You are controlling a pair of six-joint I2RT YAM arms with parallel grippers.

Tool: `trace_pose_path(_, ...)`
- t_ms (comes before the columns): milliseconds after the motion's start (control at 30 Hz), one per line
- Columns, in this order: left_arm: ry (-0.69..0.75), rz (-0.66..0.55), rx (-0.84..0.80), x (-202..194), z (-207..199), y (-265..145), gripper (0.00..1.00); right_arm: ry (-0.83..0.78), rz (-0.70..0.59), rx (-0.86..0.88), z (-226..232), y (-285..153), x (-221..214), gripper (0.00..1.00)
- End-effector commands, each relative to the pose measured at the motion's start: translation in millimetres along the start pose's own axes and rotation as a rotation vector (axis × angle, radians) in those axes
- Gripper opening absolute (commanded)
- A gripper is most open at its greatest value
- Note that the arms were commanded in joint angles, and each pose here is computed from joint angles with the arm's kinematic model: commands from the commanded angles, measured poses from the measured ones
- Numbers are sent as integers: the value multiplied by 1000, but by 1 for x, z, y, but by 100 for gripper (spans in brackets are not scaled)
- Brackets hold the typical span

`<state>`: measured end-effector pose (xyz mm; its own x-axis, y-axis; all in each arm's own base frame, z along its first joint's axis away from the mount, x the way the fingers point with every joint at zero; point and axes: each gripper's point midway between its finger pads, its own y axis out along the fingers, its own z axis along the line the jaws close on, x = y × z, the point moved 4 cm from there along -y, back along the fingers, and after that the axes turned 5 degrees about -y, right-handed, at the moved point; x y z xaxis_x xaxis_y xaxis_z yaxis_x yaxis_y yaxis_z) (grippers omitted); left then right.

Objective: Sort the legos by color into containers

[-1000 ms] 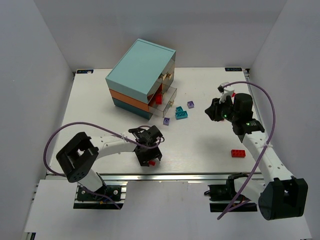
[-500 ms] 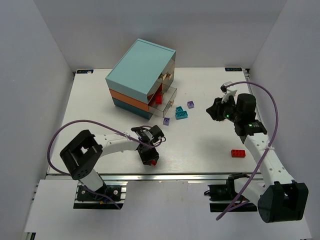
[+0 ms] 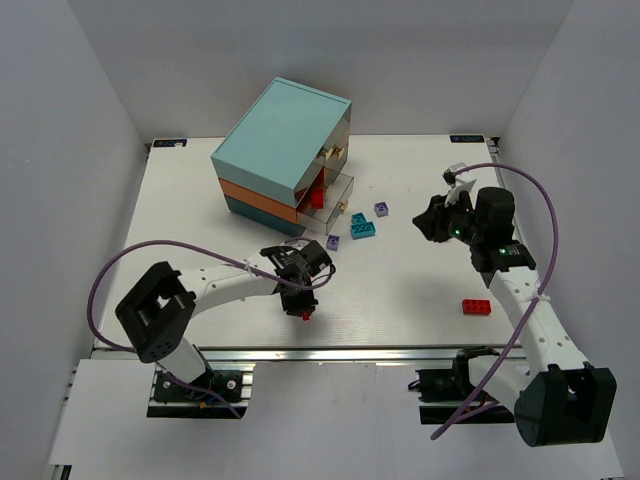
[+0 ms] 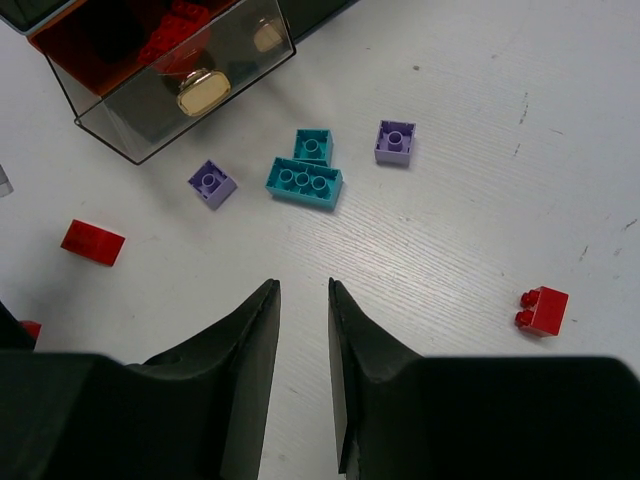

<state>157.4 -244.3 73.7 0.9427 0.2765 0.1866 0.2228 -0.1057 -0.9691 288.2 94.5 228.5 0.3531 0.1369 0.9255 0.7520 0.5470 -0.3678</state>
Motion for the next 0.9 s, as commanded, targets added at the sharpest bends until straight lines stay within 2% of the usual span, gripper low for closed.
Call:
trace_pose_path(0, 146, -98, -143, 18, -19, -36, 0, -10, -52, 9, 2, -4, 10, 32)
trace_pose_path(100, 289, -186, -246, 33, -32, -65, 0, -10, -52, 9, 2, -3, 10, 32)
trace_pose_path(200, 363, -300, -334, 52, -48, -100, 0, -14, -54, 6, 1, -4, 10, 32)
trace_pose_path(400, 687, -567, -309, 100, -71, -149, 0, -49, -65, 18, 2, -6, 11, 31)
trace_pose_path(433, 702, -625, -303, 110, -77, -160, 0, -54, -68, 22, 3, -6, 11, 30)
trace_pose_path(567, 765, -782, -162, 149, -92, -160, 0, -71, -72, 32, 4, -6, 10, 30)
trace_pose_path(667, 771, -847, -84, 167, -105, -160, 0, -82, -71, 23, 2, -6, 8, 30)
trace_pose_path(700, 807, -846, 1, 177, -105, -144, 0, -93, -66, 20, 0, -5, 7, 30)
trace_pose_path(800, 807, -894, 93, 192, -114, -136, 1, -128, -65, 11, -3, -5, 4, 36)
trace_pose_path(867, 805, -914, 148, 199, -121, -123, 6, -140, -68, 6, -3, -4, 6, 40)
